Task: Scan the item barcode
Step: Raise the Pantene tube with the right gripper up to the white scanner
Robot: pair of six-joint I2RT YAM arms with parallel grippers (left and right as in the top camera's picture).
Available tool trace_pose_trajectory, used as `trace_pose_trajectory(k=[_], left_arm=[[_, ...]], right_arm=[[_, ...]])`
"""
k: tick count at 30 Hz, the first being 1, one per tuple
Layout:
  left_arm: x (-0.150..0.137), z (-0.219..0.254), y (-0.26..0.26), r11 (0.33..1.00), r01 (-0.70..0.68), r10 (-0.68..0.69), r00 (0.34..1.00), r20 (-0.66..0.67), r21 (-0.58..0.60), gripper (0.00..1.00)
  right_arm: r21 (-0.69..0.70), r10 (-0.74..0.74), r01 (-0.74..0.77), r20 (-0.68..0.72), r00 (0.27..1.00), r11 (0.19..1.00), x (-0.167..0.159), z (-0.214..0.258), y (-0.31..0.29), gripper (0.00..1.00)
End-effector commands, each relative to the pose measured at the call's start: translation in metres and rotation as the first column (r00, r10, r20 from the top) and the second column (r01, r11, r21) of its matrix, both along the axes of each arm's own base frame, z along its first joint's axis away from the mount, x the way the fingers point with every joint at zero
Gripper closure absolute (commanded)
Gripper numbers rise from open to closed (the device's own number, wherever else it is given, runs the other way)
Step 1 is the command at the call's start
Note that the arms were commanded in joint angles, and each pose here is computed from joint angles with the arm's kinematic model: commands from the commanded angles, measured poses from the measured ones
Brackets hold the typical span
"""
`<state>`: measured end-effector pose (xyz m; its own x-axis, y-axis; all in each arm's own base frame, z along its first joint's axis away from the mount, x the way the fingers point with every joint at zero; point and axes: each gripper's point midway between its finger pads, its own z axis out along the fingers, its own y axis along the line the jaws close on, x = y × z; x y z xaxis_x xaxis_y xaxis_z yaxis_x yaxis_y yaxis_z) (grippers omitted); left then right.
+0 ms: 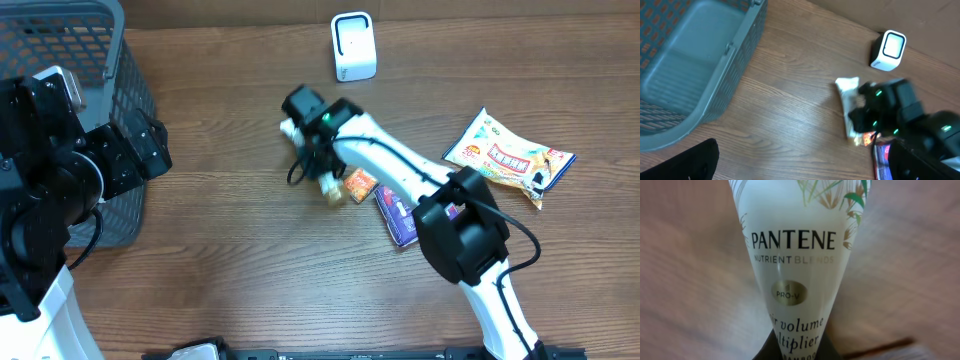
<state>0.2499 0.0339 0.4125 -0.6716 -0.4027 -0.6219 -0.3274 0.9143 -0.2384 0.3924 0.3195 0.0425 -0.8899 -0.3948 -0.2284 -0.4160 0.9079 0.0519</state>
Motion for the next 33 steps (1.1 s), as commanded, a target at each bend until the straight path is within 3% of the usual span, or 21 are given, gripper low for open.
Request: trace_pose_trajectory(k=[1,7,16,22,28,33], left_arm=[[0.000,0.000,0.003,1.000,-0.022,0.022,1.000,0.002,-0.002,0.00],[0.000,0.000,0.003,1.000,-0.022,0.022,1.000,0.002,-0.002,0.00],[0.000,0.000,0.003,1.000,-0.022,0.022,1.000,0.002,-0.002,0.00],[0.000,0.000,0.003,1.000,-0.022,0.022,1.000,0.002,-0.002,0.00],[0.000,0.000,0.003,1.000,-0.022,0.022,1.000,0.002,-0.002,0.00],[0.000,0.000,0.003,1.000,-0.022,0.022,1.000,0.002,-0.002,0.00]], right_arm=[[0.153,-0.162,0.135,0.178,0.971,0.979,0.073,0.078,-0.015,0.96],[0.323,-0.323,0.211,0.347,0.880,0.923,0.151,0.150,-0.062,0.96],[0.484,-0.429,0.165,0.506,0.748,0.859,0.223,0.179,-0.084,0.96],[0.551,-0.494,0.183,0.491,0.717,0.814,0.240,0.167,-0.077,0.96],[0.516,-0.514,0.254,0.459,0.724,0.818,0.245,0.127,-0.082,0.96],[0.508,-0.516,0.268,0.445,0.732,0.819,0.242,0.124,-0.083,0.96]])
